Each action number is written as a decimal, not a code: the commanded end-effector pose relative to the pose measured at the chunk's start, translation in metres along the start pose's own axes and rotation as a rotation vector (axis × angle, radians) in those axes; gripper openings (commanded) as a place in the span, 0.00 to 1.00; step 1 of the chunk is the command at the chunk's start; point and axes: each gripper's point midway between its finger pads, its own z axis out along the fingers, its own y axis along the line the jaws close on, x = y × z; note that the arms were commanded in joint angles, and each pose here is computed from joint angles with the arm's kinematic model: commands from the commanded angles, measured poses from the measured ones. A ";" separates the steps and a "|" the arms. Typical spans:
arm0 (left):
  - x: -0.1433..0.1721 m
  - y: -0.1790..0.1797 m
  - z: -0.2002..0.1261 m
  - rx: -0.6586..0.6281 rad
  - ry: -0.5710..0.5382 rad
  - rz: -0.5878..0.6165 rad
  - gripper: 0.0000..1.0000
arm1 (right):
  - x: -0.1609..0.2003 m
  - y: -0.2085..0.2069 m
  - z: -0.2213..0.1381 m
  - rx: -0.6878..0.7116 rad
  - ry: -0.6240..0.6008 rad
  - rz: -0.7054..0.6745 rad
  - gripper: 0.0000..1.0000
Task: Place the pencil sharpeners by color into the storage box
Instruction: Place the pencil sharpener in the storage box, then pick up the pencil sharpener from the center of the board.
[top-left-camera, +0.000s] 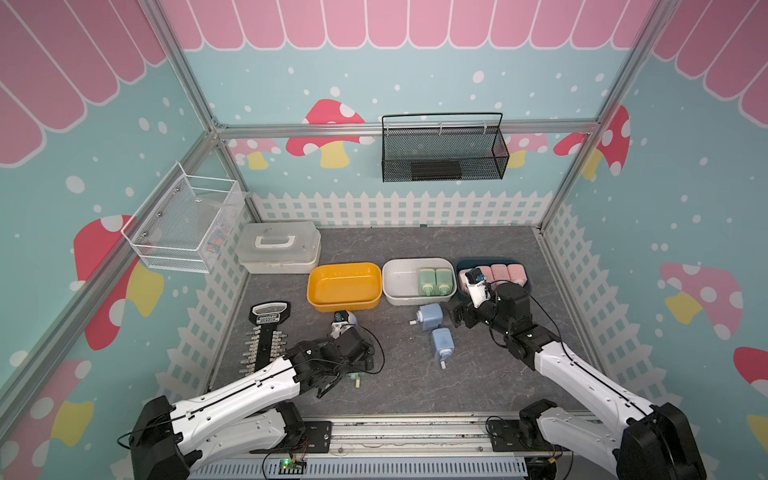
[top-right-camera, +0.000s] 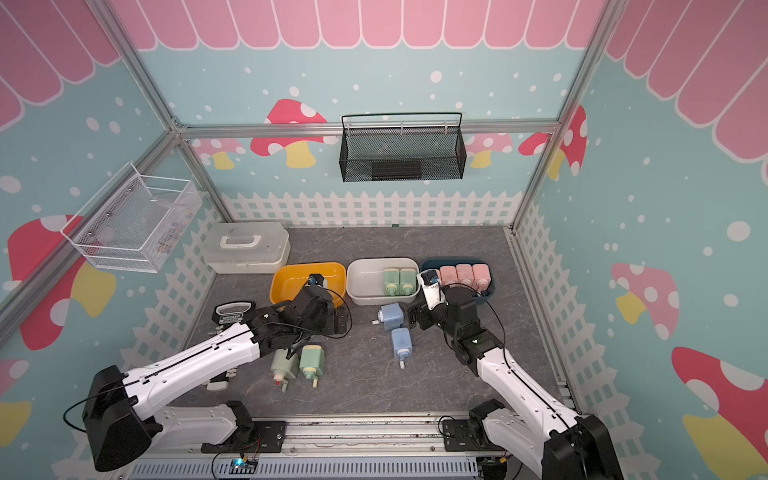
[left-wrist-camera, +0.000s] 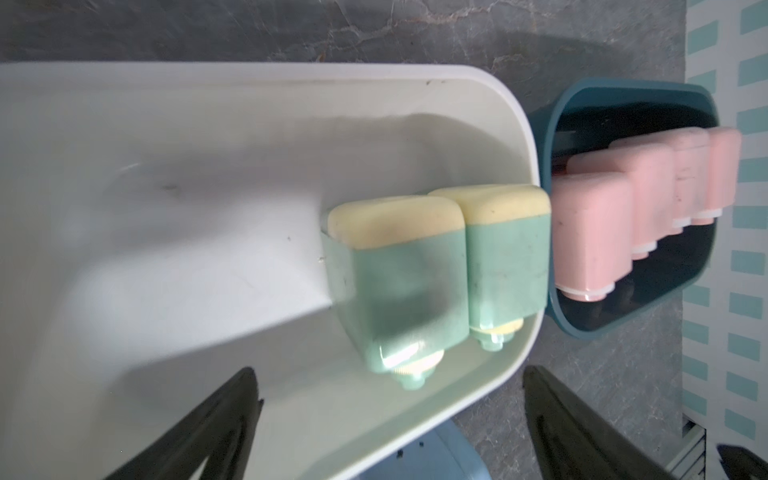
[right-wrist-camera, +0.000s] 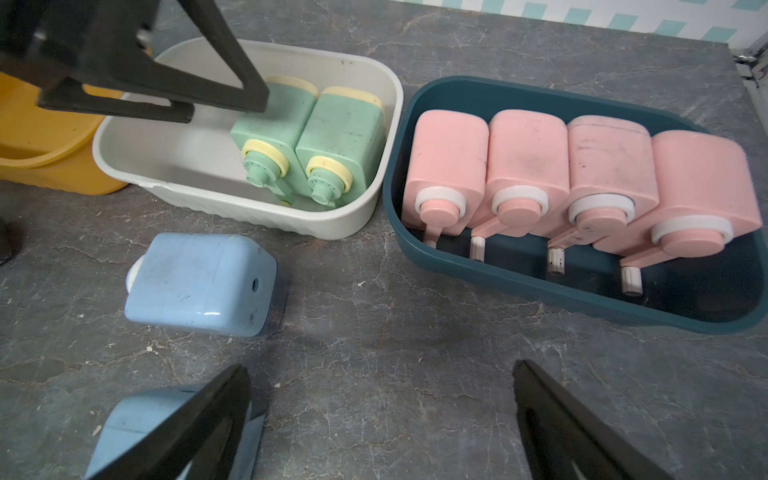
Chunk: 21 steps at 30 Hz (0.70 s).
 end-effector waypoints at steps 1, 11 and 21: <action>-0.011 -0.004 -0.031 0.012 -0.106 0.033 0.99 | -0.009 -0.003 -0.004 0.013 -0.082 0.025 0.99; 0.041 0.027 -0.091 -0.091 -0.209 0.055 0.99 | -0.036 0.058 -0.033 -0.355 -0.265 -0.063 0.99; 0.085 0.046 -0.128 -0.212 -0.280 0.095 0.99 | -0.043 0.058 -0.015 -0.328 -0.205 -0.107 0.99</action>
